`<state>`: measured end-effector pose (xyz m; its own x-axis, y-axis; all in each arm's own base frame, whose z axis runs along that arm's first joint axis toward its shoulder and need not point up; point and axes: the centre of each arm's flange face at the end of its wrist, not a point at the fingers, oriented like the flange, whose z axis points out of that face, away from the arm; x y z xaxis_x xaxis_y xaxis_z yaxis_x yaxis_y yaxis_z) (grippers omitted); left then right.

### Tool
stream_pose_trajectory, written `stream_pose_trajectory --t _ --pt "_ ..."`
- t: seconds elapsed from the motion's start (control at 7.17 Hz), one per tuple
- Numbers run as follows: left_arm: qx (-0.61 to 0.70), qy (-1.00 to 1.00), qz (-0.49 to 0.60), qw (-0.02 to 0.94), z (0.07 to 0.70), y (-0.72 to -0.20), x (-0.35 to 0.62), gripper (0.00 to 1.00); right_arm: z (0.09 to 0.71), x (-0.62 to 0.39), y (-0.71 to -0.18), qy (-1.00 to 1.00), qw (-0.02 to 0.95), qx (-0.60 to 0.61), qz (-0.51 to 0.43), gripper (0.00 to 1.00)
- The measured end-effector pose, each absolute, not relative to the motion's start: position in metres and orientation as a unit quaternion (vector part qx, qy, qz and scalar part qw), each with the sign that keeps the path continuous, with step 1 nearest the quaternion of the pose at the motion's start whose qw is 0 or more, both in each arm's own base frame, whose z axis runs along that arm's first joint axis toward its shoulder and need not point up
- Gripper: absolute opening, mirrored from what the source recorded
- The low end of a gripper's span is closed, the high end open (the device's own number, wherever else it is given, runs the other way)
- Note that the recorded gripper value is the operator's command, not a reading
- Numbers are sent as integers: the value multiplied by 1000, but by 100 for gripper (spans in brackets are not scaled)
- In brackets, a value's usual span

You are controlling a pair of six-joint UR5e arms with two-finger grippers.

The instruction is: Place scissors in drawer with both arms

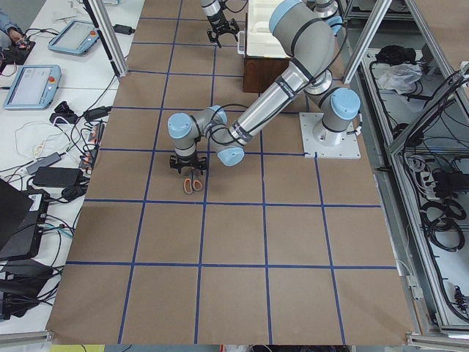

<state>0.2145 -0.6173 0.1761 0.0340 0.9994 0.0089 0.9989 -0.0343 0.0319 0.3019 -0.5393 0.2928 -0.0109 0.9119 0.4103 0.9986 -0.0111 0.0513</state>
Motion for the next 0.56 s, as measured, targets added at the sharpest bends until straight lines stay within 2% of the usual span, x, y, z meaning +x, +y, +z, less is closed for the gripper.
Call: stream_pose_trajectory --t 0.14,0.42,0.56 --pt "722 691 15 5 172 -617 214 86 293 302 -540 -689 131 -693 -167 99" --pt "737 675 16 4 167 -618 215 78 296 302 -540 -687 133 -695 -166 98" --pt "742 670 15 6 166 -619 215 66 296 302 -540 -686 136 -695 -167 98"
